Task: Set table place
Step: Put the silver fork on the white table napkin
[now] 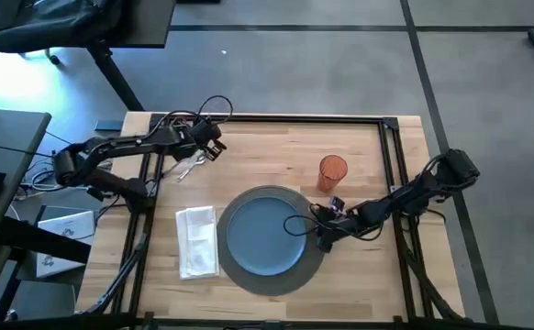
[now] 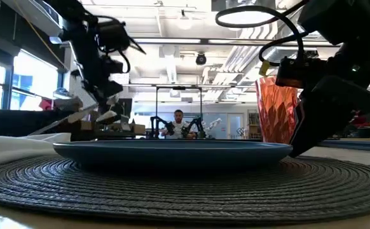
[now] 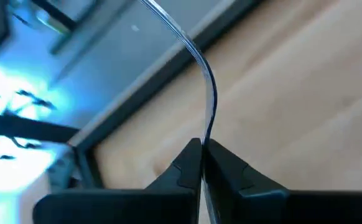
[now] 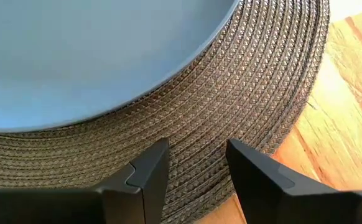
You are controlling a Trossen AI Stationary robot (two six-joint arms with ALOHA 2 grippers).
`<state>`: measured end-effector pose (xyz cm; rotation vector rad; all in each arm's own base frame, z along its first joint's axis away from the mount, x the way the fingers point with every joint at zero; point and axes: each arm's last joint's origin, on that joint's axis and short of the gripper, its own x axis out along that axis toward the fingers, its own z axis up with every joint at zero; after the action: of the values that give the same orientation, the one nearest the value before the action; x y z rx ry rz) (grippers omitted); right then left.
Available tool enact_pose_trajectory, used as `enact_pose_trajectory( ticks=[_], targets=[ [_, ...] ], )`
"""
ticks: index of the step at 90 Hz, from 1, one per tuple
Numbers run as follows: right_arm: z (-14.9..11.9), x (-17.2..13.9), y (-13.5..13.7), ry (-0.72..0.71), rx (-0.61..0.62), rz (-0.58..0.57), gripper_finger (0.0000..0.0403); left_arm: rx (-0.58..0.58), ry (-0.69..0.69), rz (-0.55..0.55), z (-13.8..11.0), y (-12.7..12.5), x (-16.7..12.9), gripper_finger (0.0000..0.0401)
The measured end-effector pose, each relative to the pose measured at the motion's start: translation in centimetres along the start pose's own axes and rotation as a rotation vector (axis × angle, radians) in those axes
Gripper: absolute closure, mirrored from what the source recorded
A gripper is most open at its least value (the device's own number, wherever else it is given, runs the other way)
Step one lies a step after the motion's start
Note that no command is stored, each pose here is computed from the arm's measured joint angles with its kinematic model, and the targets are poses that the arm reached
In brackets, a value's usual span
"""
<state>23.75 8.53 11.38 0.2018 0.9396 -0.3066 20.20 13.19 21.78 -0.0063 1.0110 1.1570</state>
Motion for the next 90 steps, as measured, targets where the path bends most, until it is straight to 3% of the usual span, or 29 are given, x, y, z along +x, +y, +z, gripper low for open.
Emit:
enact_pose_trajectory(
  ticks=[31,39,48,70,90],
  targets=[
    [0.0,0.0,0.0,-0.001,-0.003,0.0,0.0254,0.032,-0.191,0.112,2.2,0.1,-0.4,0.0401],
    [0.0,0.0,0.0,0.0,-0.004,0.0,0.0254,0.004,-0.241,0.073,2.6,0.1,-1.1,0.0401],
    [0.0,0.0,0.0,0.0,-0.003,-0.001,0.0254,-0.053,-0.258,-0.046,3.1,-0.2,-3.1,0.0401],
    [0.0,0.0,0.0,0.004,-0.026,-0.003,0.0254,-0.122,0.028,-0.391,1.3,-2.1,-10.3,0.0401],
    [0.0,0.0,0.0,0.004,-0.035,-0.004,0.0254,-0.208,0.289,-0.452,-3.7,-4.7,-16.2,0.0401]
  ],
)
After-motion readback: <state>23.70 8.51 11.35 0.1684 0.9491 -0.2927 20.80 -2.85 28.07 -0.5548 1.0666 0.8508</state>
